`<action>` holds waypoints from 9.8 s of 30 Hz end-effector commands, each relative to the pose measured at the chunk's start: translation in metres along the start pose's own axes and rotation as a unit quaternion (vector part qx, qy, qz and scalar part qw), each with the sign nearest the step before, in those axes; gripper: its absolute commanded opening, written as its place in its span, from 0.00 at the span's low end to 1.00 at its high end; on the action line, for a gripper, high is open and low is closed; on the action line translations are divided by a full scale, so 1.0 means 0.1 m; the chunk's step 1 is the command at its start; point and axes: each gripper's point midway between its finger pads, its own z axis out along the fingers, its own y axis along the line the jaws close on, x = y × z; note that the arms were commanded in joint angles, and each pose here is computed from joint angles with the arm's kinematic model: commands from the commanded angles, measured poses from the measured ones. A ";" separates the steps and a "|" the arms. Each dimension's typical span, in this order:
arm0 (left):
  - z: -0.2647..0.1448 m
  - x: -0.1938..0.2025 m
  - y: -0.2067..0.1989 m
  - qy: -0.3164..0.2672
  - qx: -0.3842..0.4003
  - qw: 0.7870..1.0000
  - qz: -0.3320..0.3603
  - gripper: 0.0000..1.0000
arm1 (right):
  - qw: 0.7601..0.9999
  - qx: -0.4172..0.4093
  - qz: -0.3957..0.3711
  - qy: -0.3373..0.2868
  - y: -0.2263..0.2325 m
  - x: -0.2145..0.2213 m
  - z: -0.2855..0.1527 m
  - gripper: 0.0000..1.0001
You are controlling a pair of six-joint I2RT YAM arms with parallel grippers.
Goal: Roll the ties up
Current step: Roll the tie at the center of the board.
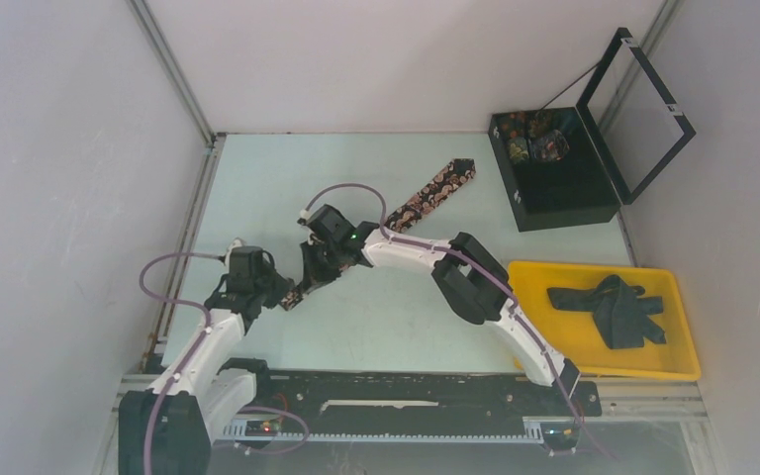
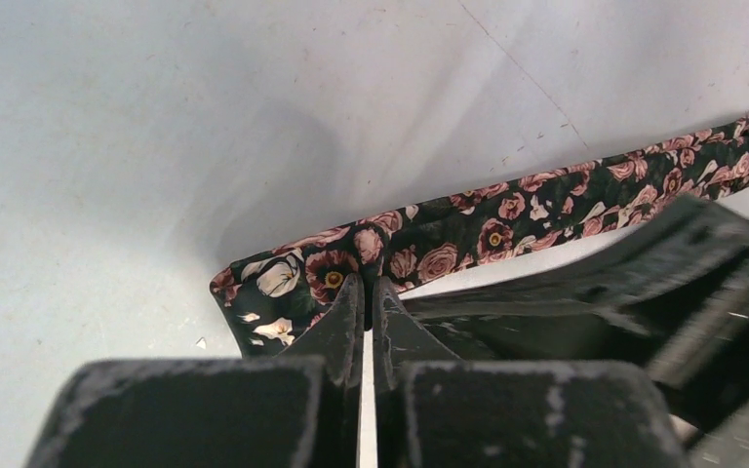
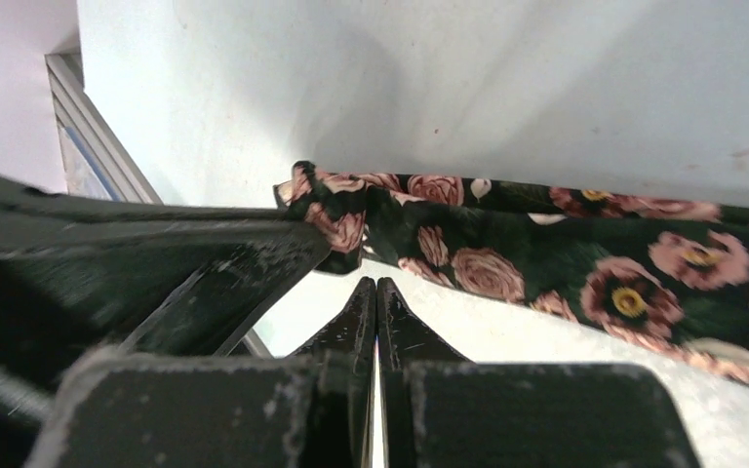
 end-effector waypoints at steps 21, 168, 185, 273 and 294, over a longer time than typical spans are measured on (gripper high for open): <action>0.17 0.22 -0.08 0.028 0.043 0.998 0.025 0.15 | 0.999 -0.016 -0.013 -0.049 0.04 -0.23 -0.54 0.00; -0.06 0.05 0.36 -0.087 -0.009 0.995 -0.039 0.45 | 0.998 -0.057 0.025 0.030 -0.31 -0.15 0.05 0.03; 0.10 0.15 0.40 -0.068 -0.014 0.996 -0.053 0.41 | 0.998 -0.052 0.030 0.033 -0.40 -0.07 0.06 0.01; -0.47 -0.23 -0.05 -0.084 0.015 0.996 -0.037 0.00 | 0.994 -0.084 -0.061 0.042 0.65 0.08 0.23 0.16; -0.19 -0.14 0.08 -0.065 -0.016 0.997 -0.026 0.00 | 0.995 -0.080 -0.042 0.038 0.46 0.00 0.16 0.15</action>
